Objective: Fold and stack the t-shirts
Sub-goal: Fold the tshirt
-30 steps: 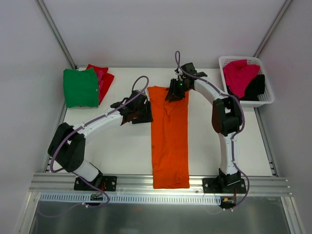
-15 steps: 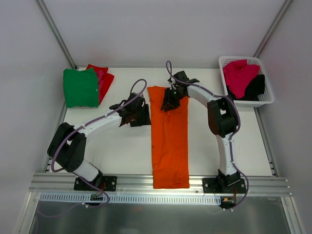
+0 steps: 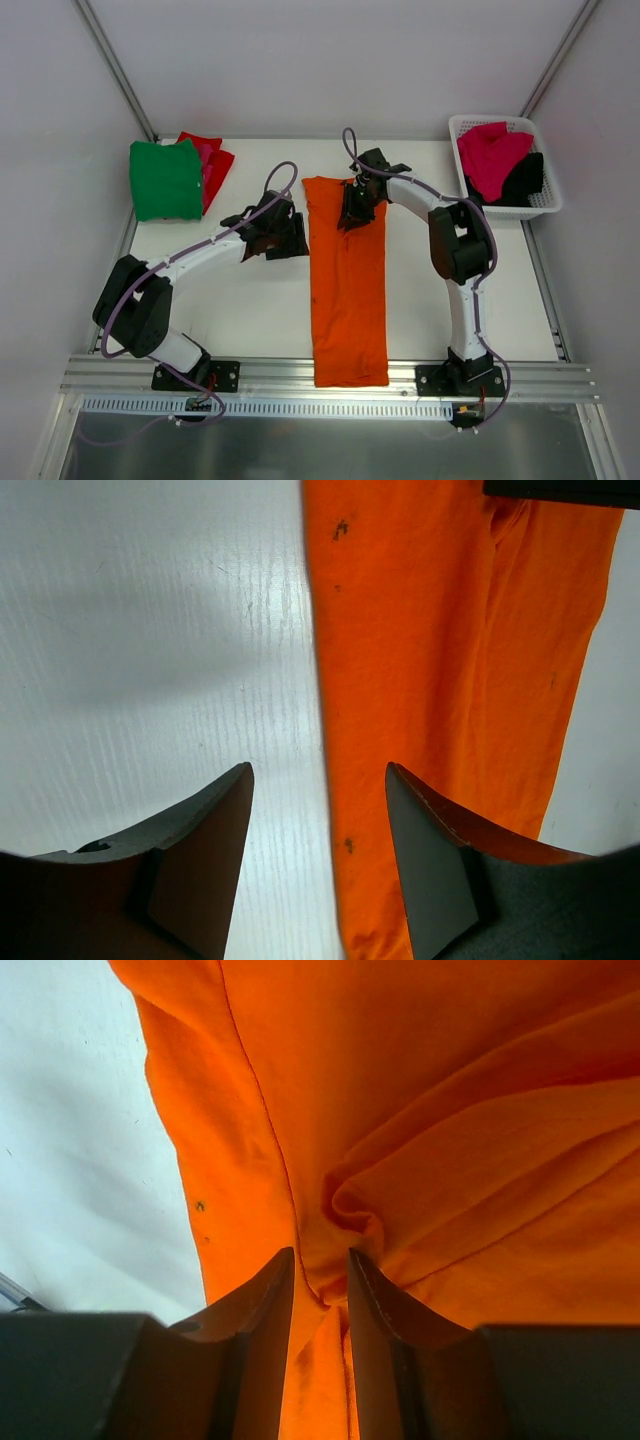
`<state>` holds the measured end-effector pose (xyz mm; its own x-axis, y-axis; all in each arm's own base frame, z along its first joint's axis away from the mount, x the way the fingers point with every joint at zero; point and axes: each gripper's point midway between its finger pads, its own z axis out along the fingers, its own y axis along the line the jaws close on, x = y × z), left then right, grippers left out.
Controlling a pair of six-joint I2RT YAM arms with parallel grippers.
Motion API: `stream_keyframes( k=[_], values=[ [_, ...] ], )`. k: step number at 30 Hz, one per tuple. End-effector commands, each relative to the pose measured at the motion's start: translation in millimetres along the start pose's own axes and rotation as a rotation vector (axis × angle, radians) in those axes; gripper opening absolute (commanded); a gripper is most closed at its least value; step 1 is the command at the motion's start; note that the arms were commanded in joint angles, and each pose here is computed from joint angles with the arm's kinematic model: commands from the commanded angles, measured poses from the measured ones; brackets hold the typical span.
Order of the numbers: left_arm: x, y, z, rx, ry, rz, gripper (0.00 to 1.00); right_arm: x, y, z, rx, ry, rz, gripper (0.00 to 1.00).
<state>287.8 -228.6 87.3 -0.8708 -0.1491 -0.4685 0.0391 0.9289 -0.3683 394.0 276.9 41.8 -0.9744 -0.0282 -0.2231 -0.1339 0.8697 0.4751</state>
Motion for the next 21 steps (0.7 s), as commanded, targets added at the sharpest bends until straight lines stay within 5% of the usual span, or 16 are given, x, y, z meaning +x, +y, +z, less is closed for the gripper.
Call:
stream_keyframes(
  k=[1,21],
  values=[
    [-4.3,-5.2,-6.5,0.044,-0.015,-0.005,0.56,-14.1,14.3,-30.6,0.008,-0.088,-0.035,0.31],
    [0.7,-4.2,-4.1,0.047,0.001,-0.009,0.55,-44.7,23.0,-50.5,0.042,-0.143,-0.093,0.32]
  ],
)
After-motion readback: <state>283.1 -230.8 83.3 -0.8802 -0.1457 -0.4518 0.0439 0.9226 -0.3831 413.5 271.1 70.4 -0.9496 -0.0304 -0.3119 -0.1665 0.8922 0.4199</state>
